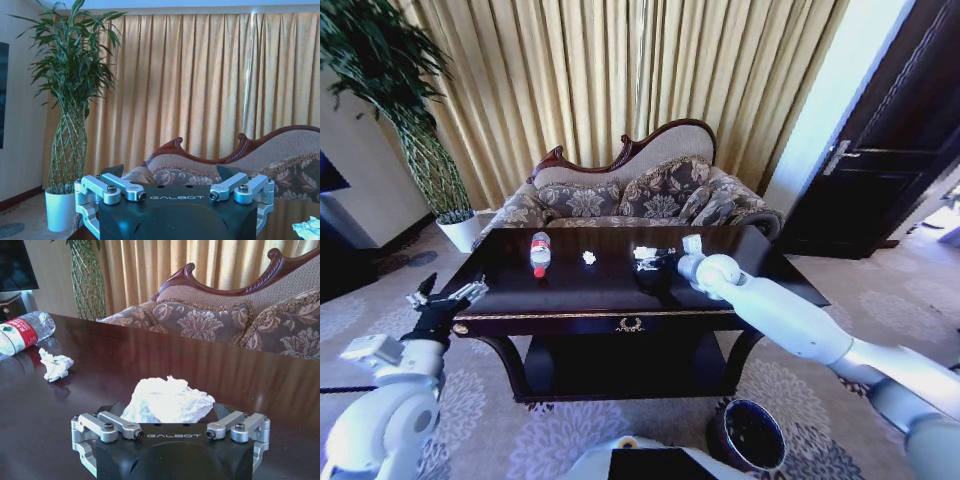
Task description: Move to the front of the table and place the trash on the table into the trash bin.
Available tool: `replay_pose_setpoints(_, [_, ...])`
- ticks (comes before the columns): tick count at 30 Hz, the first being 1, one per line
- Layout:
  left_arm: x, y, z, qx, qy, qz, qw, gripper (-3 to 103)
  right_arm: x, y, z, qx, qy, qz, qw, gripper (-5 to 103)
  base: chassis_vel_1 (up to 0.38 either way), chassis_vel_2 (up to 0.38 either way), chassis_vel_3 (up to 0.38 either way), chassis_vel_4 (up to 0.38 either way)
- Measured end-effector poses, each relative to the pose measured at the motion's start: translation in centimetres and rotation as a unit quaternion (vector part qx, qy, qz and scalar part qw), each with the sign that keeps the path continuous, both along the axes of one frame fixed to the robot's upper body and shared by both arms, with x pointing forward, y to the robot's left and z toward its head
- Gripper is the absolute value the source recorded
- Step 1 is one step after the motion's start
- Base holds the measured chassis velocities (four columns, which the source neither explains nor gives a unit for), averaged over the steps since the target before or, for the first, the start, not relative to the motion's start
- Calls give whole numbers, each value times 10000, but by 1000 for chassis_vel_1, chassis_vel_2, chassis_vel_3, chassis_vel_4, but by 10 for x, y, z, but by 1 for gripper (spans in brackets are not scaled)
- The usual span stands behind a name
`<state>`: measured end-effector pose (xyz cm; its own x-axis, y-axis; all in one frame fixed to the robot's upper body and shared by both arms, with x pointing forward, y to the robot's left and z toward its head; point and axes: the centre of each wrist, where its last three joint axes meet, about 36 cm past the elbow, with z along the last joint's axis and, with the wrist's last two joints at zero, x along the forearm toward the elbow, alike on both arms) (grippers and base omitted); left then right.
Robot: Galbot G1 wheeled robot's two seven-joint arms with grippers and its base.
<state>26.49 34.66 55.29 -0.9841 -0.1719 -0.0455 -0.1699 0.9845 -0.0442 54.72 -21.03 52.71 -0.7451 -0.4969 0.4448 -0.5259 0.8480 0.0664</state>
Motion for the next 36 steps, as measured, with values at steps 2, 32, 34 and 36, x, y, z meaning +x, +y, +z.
replay_pose_setpoints(2, [-1,1,1,11,-11,28,10000,100,0,2,-3,-23,11,9,10000,98,0,0,0,0])
replay_pose_setpoints(32, [-1,7,1,49,-121,108,9999,100,-7,-16,0,-7,-65,-148,9999,1,0,0,0,0])
replay_pose_setpoints(34, [0,8,1,47,-115,114,9999,100,-7,-17,-1,4,-55,-155,9999,0,0,0,0,0])
replay_pose_setpoints(36, [0,8,0,44,-108,121,9999,100,-8,-16,-3,15,-41,-157,9999,0,0,0,0,0])
